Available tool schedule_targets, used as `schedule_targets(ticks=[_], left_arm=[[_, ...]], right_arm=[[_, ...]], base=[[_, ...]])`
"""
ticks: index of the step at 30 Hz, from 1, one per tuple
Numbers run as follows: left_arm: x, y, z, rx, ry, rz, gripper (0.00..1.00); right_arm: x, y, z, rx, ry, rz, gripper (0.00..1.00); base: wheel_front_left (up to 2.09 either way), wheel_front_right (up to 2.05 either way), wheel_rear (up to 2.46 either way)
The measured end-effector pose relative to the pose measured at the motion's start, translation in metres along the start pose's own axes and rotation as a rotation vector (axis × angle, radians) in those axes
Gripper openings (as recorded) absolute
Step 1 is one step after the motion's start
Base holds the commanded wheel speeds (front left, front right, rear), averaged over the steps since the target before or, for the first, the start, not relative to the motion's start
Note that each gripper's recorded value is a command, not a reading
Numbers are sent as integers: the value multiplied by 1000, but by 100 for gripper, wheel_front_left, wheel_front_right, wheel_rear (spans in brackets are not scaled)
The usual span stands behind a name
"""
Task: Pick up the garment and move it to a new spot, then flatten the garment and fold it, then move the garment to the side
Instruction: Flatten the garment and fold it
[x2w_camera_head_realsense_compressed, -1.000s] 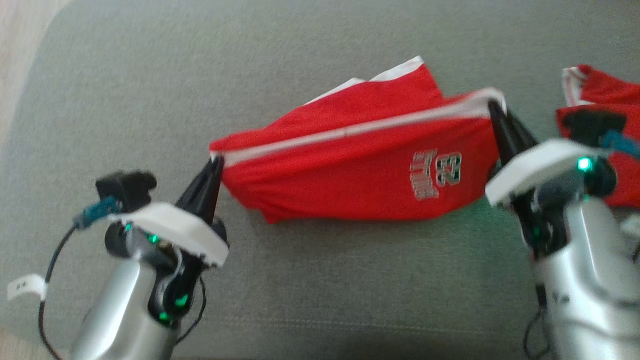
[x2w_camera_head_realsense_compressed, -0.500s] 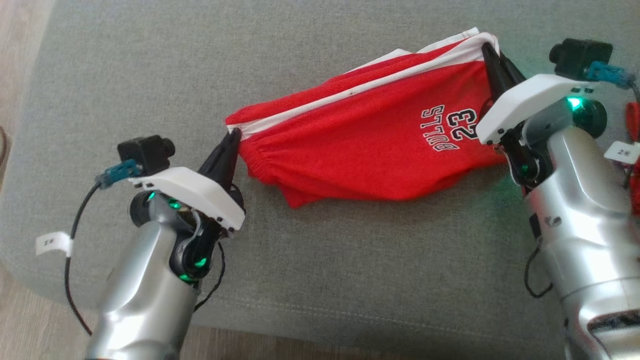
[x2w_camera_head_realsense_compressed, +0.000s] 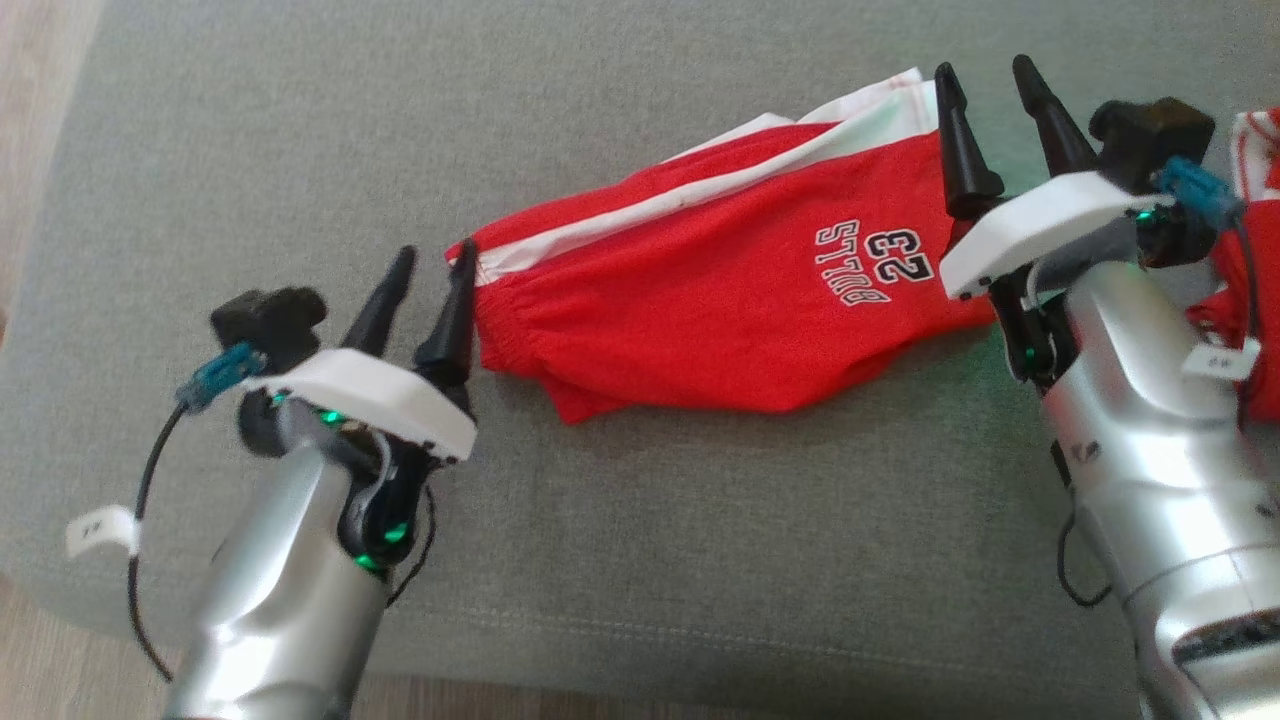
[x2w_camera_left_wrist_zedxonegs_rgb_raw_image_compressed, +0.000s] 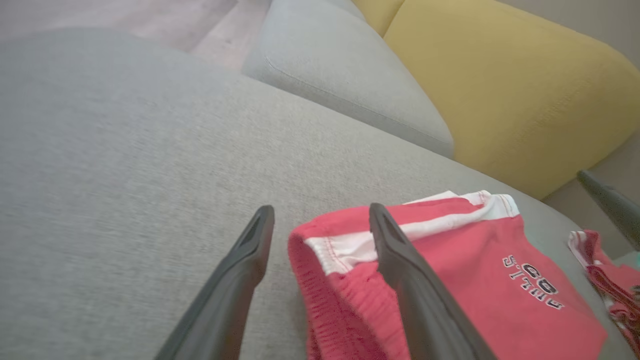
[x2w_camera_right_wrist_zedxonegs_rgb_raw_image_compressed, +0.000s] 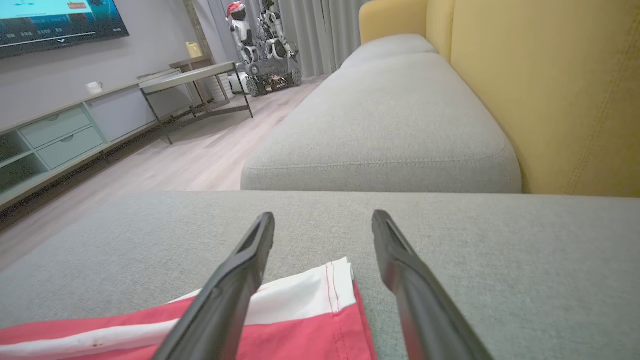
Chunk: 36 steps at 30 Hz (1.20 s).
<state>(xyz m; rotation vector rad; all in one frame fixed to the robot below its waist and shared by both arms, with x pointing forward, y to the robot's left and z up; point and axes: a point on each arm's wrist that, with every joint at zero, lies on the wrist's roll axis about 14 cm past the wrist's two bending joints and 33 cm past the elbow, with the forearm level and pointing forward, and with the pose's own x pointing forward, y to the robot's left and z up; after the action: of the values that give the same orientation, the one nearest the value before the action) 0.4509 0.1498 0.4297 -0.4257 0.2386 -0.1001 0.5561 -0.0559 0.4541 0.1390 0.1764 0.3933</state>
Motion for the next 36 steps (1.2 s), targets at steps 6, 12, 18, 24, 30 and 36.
schedule_targets(ticks=[6, 12, 18, 24, 30, 36], left_arm=[[-16, 6, 25, 145, -108, 35, 100], [-39, -13, 51, 240, -217, 9, 100], [-66, -18, 43, 267, -221, 10, 100], [-84, -16, 35, 280, -210, 27, 100], [-87, -14, 34, 290, -206, 34, 100], [-86, -13, 33, 294, -202, 34, 100]], right_arm=[[-25, 0, 16, -52, -73, -5, 100], [-69, 0, 23, -73, -141, -40, 100], [-114, 0, 15, -68, -130, -89, 100], [-152, -1, 7, -56, -98, -140, 100], [-164, 1, 11, -53, -88, -151, 100], [-163, 2, 17, -61, -91, -152, 100]], base=[[0, 0, 0], [0, 0, 0], [0, 0, 0], [0, 0, 0], [0, 0, 0], [0, 0, 0]])
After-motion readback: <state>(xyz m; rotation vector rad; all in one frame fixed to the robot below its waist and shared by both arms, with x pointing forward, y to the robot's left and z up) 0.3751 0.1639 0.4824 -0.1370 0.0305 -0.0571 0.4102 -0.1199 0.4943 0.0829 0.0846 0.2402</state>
